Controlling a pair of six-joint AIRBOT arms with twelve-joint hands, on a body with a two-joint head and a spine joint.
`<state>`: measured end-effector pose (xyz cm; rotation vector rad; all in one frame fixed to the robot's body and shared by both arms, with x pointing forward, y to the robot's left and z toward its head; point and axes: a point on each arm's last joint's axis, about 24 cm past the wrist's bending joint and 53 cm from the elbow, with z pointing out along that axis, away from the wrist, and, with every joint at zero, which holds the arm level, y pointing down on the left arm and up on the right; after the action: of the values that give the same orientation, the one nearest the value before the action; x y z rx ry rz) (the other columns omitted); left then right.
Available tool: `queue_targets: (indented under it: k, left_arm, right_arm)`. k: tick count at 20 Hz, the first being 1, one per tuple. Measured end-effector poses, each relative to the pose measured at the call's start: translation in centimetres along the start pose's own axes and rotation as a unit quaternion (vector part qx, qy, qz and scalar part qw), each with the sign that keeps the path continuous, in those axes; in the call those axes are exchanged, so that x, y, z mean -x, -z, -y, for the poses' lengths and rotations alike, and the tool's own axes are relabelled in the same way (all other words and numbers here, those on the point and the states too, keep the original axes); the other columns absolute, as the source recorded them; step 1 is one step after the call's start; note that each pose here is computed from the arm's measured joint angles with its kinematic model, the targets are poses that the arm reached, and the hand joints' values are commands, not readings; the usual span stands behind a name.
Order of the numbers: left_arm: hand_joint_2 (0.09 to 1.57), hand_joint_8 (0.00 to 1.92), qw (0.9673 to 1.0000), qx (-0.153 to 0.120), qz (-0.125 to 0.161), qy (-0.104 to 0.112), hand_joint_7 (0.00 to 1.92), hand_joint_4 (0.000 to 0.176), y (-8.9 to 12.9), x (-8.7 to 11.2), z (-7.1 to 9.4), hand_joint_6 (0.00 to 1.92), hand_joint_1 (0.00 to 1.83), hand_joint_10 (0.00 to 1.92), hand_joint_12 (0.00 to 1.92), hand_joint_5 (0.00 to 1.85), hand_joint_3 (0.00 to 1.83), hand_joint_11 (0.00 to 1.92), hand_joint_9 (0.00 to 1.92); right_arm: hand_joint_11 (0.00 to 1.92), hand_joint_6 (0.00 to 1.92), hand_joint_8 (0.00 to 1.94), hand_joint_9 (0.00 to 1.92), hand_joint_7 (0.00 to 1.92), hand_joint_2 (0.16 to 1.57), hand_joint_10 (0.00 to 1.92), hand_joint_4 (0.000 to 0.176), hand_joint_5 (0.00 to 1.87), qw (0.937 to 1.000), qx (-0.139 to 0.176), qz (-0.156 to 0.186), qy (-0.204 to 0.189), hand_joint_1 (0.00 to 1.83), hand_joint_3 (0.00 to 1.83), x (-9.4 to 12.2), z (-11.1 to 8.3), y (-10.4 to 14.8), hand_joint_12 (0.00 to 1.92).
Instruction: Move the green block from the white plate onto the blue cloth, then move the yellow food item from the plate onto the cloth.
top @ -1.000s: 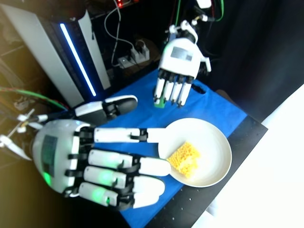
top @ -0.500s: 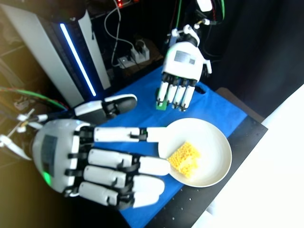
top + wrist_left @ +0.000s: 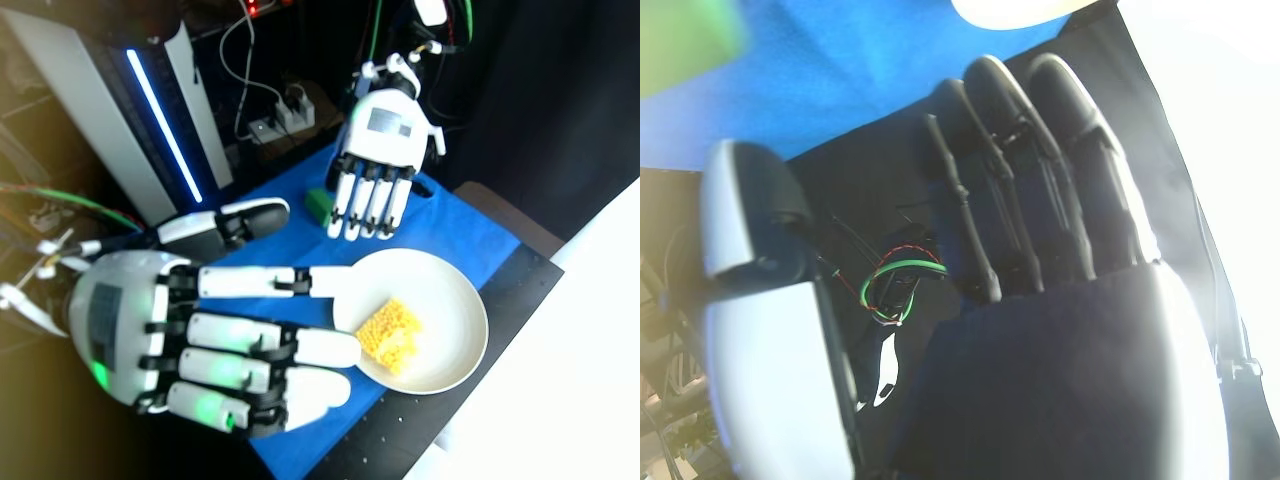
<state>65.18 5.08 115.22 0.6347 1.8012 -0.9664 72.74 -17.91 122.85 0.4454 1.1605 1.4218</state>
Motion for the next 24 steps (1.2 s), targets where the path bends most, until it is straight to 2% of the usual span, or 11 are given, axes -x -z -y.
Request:
queue_targets:
  k: [2, 3, 9, 11, 14, 16, 17, 18, 20, 22, 24]
  left_arm:
    - [0.86, 0.02, 0.9999, 0.006, 0.007, 0.009, 0.8, 0.0, 0.2, 0.5, -0.6, 0.01, 0.89, 0.69, 1.39, 0.65, 0.0, 0.16, 0.59]
    - [0.85, 0.02, 0.9998, 0.01, 0.01, 0.012, 0.82, 0.008, 0.3, 0.7, -1.0, 0.0, 0.82, 0.88, 1.59, 0.67, 0.0, 0.03, 0.49]
    - [1.0, 0.0, 0.9968, 0.042, 0.057, 0.037, 0.72, 0.0, 1.1, 3.2, -3.7, 0.0, 0.64, 0.96, 1.7, 0.54, 0.0, 0.07, 0.37]
    - [0.95, 0.0, 0.9939, 0.061, 0.078, 0.048, 0.66, 0.043, 1.6, 4.3, -5.1, 0.0, 0.55, 0.61, 1.51, 0.48, 0.0, 0.02, 0.45]
    - [0.92, 0.01, 0.9895, 0.081, 0.102, 0.063, 0.64, 0.11, 2.1, 5.3, -6.5, 0.07, 0.63, 0.52, 1.35, 0.65, 0.0, 0.01, 0.42]
    - [0.9, 0.0, 0.9864, 0.092, 0.118, 0.069, 0.57, 0.043, 2.6, 6.0, -7.4, 0.01, 0.63, 0.52, 1.23, 0.49, 0.0, 0.12, 0.45]
    - [0.92, 0.0, 0.985, 0.098, 0.122, 0.073, 0.53, 0.031, 2.9, 6.3, -8.0, 0.01, 0.63, 0.47, 1.19, 0.49, 0.0, 0.14, 0.43]
    - [0.91, 0.0, 0.9823, 0.11, 0.127, 0.081, 0.5, 0.019, 3.2, 6.5, -8.9, 0.01, 0.66, 0.36, 1.1, 0.5, 0.0, 0.16, 0.44]
    - [0.91, 0.0, 0.9781, 0.129, 0.139, 0.087, 0.46, 0.0, 3.8, 7.0, -10.0, 0.0, 0.68, 0.14, 1.09, 0.41, 0.0, 0.11, 0.49]
    - [0.9, 0.0, 0.9749, 0.141, 0.146, 0.092, 0.44, 0.006, 4.2, 7.3, -10.8, 0.0, 0.65, 0.06, 1.12, 0.41, 0.0, 0.03, 0.46]
    - [0.87, 0.0, 0.9715, 0.152, 0.153, 0.098, 0.38, 0.03, 4.7, 7.7, -11.8, 0.0, 0.66, 0.01, 1.0, 0.37, 0.0, 0.0, 0.4]
  right_arm:
    - [0.0, 0.0, 0.0, 0.11, 0.22, 0.73, 0.01, 0.111, 0.45, 1.0, 0.0, 0.0, 0.0, 0.68, 0.0, 0.0, 0.0, 0.0, 0.58]
    - [0.0, 0.0, 0.0, 0.24, 0.29, 0.7, 0.02, 0.102, 0.46, 1.0, 0.0, 0.0, 0.0, 0.68, 0.0, -0.1, 0.1, -0.1, 0.93]
    - [0.0, 0.01, 0.0, 0.3, 0.31, 0.66, 0.0, 0.108, 0.52, 0.9997, 0.001, -0.021, 0.009, 0.73, 0.0, -1.6, 0.2, -2.0, 1.13]
    - [0.0, 0.0, 0.02, 0.39, 0.48, 0.72, 0.02, 0.105, 0.45, 0.999, -0.009, -0.037, 0.022, 0.68, 0.0, -2.3, 0.9, -2.5, 1.18]
    - [0.0, 0.0, 0.01, 0.43, 0.53, 0.73, 0.01, 0.1, 0.41, 0.9967, -0.024, -0.064, 0.042, 0.69, 0.01, -3.2, 1.4, -3.3, 1.09]
    - [0.0, 0.0, 0.0, 0.23, 0.27, 0.72, 0.0, 0.106, 0.41, 0.9958, -0.024, -0.07, 0.053, 0.66, 0.0, -3.3, 1.4, -3.9, 0.98]
    - [0.0, 0.0, 0.0, 0.19, 0.2, 0.72, 0.0, 0.122, 0.38, 0.9954, -0.028, -0.073, 0.055, 0.63, 0.0, -3.4, 1.6, -3.9, 0.97]
    - [0.0, 0.03, 0.04, 0.04, 0.07, 0.73, 0.0, 0.137, 0.34, 0.9941, -0.038, -0.081, 0.061, 0.59, 0.0, -3.8, 2.3, -4.0, 0.26]
    - [0.0, 0.02, 0.0, 0.0, 0.02, 0.79, 0.0, 0.134, 0.38, 0.9916, -0.056, -0.094, 0.069, 0.59, 0.01, -4.4, 3.2, -4.2, 0.01]
    - [0.01, 0.01, 0.02, 0.11, 0.2, 0.82, 0.0, 0.092, 0.41, 0.9903, -0.057, -0.101, 0.075, 0.58, 0.01, -4.9, 3.3, -4.6, 0.26]
    - [0.0, 0.0, 0.0, 0.21, 0.3, 0.82, 0.01, 0.105, 0.41, 0.9889, -0.061, -0.107, 0.083, 0.59, 0.0, -5.1, 3.6, -4.8, 0.79]
